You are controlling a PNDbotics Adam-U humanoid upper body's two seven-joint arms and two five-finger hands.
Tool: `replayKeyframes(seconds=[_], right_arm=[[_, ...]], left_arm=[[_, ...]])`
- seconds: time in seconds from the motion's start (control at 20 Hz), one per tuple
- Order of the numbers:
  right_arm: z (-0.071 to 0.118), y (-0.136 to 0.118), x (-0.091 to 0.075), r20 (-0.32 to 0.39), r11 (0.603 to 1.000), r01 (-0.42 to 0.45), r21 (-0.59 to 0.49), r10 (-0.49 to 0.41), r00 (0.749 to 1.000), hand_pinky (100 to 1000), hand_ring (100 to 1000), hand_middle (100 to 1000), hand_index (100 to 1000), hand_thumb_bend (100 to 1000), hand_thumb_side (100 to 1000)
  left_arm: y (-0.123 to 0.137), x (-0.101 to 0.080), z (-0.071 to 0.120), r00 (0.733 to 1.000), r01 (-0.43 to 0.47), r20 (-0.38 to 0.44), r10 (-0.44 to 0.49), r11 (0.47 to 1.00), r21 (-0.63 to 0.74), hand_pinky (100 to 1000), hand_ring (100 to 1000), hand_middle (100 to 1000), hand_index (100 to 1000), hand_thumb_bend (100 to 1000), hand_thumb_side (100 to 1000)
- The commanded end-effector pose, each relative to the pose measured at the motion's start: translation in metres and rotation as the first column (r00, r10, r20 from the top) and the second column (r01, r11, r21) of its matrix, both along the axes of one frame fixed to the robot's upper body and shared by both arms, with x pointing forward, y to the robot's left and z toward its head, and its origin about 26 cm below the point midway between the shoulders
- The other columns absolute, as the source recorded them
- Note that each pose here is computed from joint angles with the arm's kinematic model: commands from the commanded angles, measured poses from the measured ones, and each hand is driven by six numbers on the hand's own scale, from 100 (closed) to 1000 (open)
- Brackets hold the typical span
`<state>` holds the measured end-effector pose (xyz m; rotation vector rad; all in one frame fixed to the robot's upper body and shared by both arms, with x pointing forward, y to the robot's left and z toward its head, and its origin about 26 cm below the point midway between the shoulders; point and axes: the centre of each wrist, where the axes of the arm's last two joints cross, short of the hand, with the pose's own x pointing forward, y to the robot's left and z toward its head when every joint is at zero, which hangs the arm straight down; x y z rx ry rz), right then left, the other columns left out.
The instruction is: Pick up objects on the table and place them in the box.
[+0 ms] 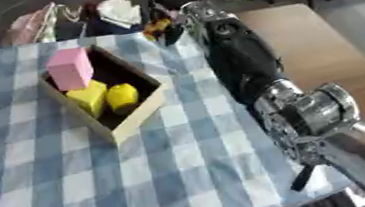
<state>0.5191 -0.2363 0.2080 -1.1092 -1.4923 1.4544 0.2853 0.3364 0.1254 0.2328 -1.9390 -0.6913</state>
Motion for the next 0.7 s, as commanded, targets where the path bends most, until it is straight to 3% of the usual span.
replayKeyframes(seconds=[0.05, 0.1, 0.15, 0.4, 0.7], right_arm=[[0.031, 0.008, -0.001, 0.066, 0.997, -0.074, 0.001, 0.074, 0.995, 316, 414, 414, 466, 154, 100], [0.032, 0.012, -0.001, 0.056, 0.995, -0.1, -0.001, 0.1, 0.993, 314, 413, 414, 467, 182, 100], [0.032, 0.015, -0.002, 0.043, 0.992, -0.127, 0.0, 0.127, 0.991, 315, 414, 416, 468, 132, 100], [0.032, 0.035, -0.004, -0.027, 0.967, -0.251, -0.038, 0.25, 0.968, 348, 455, 449, 496, 141, 100], [0.013, 0.057, -0.005, -0.169, 0.937, -0.334, -0.098, 0.315, 0.934, 412, 506, 520, 578, 147, 100]], left_arm=[[0.002, 0.0, 0.009, 1.0, -0.001, 0.028, 0.0, 1.0, 0.01, 743, 524, 595, 754, 100, 553], [0.002, 0.0, 0.009, 1.0, -0.001, 0.028, 0.0, 1.0, 0.01, 743, 524, 595, 754, 100, 553], [0.002, 0.0, 0.009, 1.0, -0.001, 0.028, 0.0, 1.0, 0.009, 743, 524, 595, 754, 100, 554], [0.002, 0.0, 0.01, 1.0, -0.001, 0.03, 0.001, 1.0, 0.009, 743, 523, 595, 754, 100, 554], [0.001, 0.0, 0.01, 1.0, 0.001, 0.031, -0.002, 1.0, 0.008, 743, 523, 595, 754, 100, 554]])
